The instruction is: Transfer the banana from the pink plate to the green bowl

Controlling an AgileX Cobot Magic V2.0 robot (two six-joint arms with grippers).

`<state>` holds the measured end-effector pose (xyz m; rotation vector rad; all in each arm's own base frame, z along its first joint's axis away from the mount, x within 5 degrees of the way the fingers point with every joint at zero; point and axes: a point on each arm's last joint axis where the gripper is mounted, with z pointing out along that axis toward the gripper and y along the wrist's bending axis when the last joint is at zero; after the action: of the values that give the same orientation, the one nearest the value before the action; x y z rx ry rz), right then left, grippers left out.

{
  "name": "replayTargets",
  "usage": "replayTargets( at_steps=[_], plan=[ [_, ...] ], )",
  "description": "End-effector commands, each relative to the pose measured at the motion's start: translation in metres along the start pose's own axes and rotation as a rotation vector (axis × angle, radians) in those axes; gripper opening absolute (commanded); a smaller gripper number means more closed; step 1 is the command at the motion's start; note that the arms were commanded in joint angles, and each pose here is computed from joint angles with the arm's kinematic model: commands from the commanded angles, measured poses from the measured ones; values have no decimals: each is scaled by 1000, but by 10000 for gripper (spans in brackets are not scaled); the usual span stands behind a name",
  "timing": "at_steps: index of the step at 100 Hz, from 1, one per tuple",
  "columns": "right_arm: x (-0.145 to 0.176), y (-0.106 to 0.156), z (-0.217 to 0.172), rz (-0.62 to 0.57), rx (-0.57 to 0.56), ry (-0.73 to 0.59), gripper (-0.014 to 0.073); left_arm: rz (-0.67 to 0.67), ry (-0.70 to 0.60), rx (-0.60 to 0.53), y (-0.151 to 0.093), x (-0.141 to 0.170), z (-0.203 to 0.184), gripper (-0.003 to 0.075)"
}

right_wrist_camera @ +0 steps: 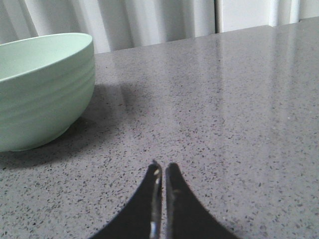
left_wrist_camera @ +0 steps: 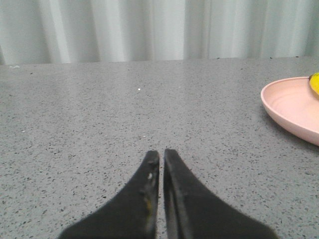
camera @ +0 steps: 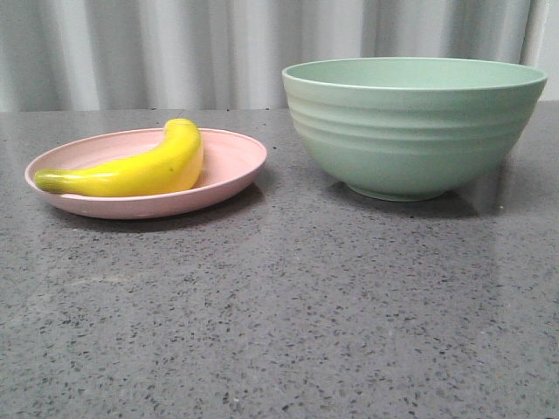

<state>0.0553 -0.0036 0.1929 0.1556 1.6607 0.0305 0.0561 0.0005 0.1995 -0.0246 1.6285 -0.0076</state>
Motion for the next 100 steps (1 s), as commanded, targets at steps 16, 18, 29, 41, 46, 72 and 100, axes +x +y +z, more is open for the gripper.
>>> replayTargets(
  at_steps=[16,18,29,41,46,72,100],
  plan=[
    [1,-1,1,-18,5,-66,-79,-6,-98,3,0,-1,-1,-18],
    [1,-1,1,-18,5,-66,-79,-6,-98,3,0,-1,-1,-18],
    [0,-1,0,-35,7,-81,-79,-6,-98,3,0,-1,-1,-18],
    [-1,-1,0,-36,7,-86,-80,-6,-98,3,0,-1,-1,-18],
    [-1,-1,0,-36,7,-86,-79,-6,-98,3,0,-1,-1,-18],
    [-3,-1,0,-37,6,-103,-80,-73,-137,9,0,-6,-2,-19],
    [-41,3,-9,-96,11,-153,-79,-105,-155,24,-2,-46,-11,-19]
  ],
)
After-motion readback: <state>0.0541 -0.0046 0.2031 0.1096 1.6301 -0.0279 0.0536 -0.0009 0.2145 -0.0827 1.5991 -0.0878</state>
